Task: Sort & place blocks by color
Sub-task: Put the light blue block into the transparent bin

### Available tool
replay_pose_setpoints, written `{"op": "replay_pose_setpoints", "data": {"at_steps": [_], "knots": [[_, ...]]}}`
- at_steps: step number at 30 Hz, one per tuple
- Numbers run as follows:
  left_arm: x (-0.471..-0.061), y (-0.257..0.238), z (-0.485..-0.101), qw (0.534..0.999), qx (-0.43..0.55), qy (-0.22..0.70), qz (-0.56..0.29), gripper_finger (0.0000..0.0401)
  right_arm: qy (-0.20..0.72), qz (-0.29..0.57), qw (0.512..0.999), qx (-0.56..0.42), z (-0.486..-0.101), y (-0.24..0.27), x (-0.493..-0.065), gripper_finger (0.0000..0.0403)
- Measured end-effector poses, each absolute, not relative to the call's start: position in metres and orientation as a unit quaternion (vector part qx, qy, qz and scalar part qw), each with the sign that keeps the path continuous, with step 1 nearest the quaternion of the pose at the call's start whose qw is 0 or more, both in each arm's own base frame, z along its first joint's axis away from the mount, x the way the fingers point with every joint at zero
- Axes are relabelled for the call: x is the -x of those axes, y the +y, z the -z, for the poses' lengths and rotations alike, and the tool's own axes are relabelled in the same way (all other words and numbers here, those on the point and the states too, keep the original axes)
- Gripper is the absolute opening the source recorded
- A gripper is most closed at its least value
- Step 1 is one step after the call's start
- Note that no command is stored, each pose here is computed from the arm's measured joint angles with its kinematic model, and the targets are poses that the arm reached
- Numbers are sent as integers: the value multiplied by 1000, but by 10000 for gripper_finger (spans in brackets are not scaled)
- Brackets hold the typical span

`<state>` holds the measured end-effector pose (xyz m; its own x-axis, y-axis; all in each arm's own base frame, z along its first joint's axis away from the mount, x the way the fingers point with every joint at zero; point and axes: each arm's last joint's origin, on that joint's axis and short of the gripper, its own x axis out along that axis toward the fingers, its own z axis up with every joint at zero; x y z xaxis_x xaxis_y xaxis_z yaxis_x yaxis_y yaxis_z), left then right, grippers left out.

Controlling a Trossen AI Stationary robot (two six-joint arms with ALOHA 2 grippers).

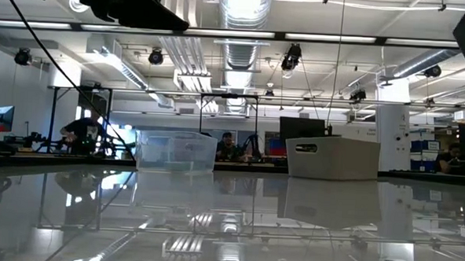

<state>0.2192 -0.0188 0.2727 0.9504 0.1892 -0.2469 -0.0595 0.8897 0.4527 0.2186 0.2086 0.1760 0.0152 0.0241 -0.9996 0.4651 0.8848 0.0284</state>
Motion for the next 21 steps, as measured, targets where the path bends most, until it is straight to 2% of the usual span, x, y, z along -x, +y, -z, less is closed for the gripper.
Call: {"op": "replay_pose_setpoints", "data": {"at_steps": [6, 16, 21], "knots": [[-220, -19, -272, 961, -226, 145, -64, 10, 667, 180, 690, -216, -181, 213, -224, 210], [-220, -19, -272, 961, -226, 144, -65, 10, 667, 236, 667, -234, -151, 213, -236, 208], [-220, -19, -272, 961, -226, 144, -65, 10, 675, 239, 662, -221, -141, 213, -240, 171]]}}
